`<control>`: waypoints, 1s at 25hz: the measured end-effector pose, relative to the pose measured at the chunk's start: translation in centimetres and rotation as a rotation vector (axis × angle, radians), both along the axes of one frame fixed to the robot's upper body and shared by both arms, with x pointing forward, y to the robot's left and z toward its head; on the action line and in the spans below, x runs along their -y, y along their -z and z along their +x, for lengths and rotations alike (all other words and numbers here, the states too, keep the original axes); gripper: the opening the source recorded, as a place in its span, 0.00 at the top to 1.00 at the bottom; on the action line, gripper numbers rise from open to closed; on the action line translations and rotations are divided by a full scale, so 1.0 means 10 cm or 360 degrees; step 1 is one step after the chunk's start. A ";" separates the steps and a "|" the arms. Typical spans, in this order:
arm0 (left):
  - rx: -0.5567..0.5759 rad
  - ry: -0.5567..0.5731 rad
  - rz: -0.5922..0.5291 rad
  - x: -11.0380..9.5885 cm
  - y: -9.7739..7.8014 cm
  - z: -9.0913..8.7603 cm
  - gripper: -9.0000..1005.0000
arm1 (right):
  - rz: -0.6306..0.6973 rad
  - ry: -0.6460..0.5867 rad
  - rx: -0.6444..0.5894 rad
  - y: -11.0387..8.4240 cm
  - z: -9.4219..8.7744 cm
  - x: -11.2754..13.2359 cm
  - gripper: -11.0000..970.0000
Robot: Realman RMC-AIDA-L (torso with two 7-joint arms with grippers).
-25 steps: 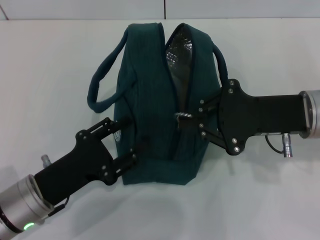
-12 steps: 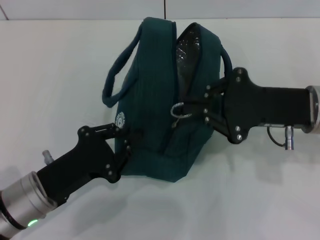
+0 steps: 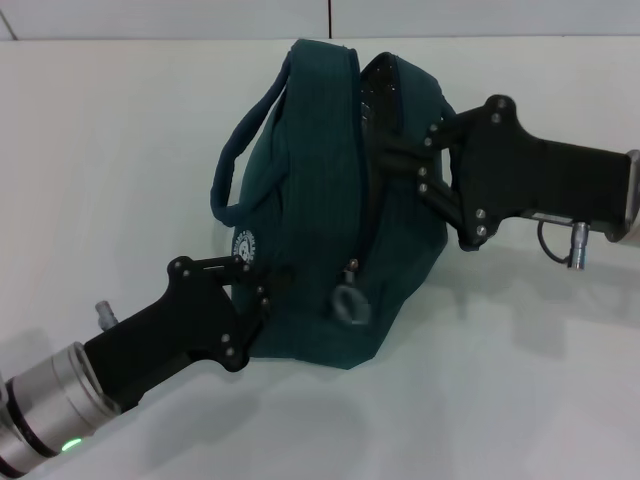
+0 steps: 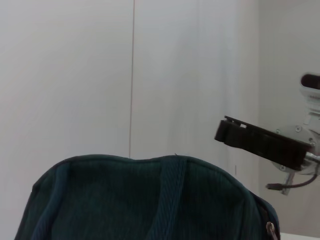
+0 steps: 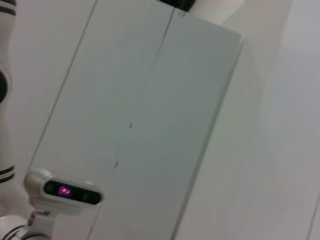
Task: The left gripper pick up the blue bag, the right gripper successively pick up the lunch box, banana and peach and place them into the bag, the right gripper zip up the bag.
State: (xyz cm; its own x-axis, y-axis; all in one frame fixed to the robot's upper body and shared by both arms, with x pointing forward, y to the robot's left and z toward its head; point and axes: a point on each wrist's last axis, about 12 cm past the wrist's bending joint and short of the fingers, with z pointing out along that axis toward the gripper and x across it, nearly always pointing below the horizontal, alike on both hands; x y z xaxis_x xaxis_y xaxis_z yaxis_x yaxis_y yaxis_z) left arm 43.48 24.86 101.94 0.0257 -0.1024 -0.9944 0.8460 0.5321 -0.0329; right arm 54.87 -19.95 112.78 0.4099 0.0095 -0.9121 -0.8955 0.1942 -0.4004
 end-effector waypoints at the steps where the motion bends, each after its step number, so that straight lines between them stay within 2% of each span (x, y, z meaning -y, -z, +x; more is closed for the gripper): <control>1: 0.0001 0.0001 0.0000 0.00 0.00 0.00 0.93 | 0.0003 -0.0003 0.0003 0.00 0.00 0.00 0.94; 7: 0.0003 0.0006 0.0005 0.00 0.00 0.01 0.93 | 0.0023 -0.0027 -0.0044 -0.04 -0.02 0.06 0.94; 12: 0.0035 0.0036 -0.0011 0.02 -0.04 0.03 0.93 | -0.0037 -0.0119 -0.0208 -0.11 -0.03 0.18 0.93; 17: 0.0092 0.0096 0.0011 0.08 -0.06 0.06 0.93 | -0.0055 -0.0273 -0.0347 -0.17 -0.15 0.41 0.93; 21: 0.0131 0.0132 0.0014 0.10 -0.09 0.09 0.93 | -0.0194 -0.0367 -0.0520 -0.13 -0.27 0.56 0.93; 25: 0.0139 0.0138 0.0014 0.10 -0.10 0.10 0.93 | -0.0335 -0.0404 -0.0706 -0.06 -0.33 0.65 0.74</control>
